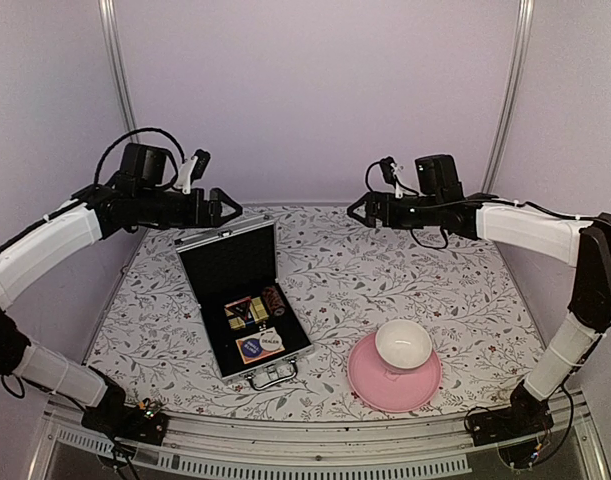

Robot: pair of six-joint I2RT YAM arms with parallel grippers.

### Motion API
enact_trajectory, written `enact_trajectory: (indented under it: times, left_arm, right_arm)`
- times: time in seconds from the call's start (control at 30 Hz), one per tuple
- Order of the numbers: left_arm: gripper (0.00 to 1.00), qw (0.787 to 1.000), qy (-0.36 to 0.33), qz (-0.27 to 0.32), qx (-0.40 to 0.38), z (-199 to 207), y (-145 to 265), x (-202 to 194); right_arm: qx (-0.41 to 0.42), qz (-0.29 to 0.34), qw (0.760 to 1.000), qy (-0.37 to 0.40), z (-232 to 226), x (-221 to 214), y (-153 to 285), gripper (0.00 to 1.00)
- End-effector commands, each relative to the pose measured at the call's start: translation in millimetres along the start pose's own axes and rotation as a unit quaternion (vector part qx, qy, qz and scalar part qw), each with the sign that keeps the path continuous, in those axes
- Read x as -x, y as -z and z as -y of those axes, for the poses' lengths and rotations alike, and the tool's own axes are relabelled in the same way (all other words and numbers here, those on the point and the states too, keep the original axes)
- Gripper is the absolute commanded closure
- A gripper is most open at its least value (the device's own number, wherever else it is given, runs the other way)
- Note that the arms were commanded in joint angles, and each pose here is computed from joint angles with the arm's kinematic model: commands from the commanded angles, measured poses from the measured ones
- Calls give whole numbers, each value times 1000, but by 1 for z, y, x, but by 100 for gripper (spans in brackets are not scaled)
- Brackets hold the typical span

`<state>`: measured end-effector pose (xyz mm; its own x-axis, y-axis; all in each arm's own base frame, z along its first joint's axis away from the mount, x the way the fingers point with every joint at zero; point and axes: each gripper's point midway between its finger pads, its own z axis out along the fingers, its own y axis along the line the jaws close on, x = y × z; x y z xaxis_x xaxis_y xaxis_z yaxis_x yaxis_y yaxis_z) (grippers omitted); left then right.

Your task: Pack up texas hold em set

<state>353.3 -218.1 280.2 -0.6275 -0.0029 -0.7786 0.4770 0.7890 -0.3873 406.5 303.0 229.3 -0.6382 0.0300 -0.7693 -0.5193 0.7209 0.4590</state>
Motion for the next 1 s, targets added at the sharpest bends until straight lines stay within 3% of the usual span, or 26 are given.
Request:
enact_trajectory:
  times: [0.0,0.33,0.53,0.73,0.83,0.97]
  left_arm:
    - [6,996,52,-70,-33,17,-4,-39]
    - [7,982,68,-150,-93,58,-1,-96]
    - [8,961,66,-209,-171,89,4,-136]
    - [13,980,70,-180,-46,45,2,-145]
    - [13,976,111,-186,33,15,4,-163]
    - [11,969,153,-186,50,4,8,-186]
  right_arm:
    - [58,15,998,21,-23,10,6,1]
    - [86,-11,996,37,-25,-7,6,0]
    - [95,-33,994,41,-28,-21,13,4]
    - [122,-70,990,22,-44,-53,23,8]
    - [125,-101,987,7,-61,-79,22,9]
    - [130,-140,982,-6,-84,-114,14,10]
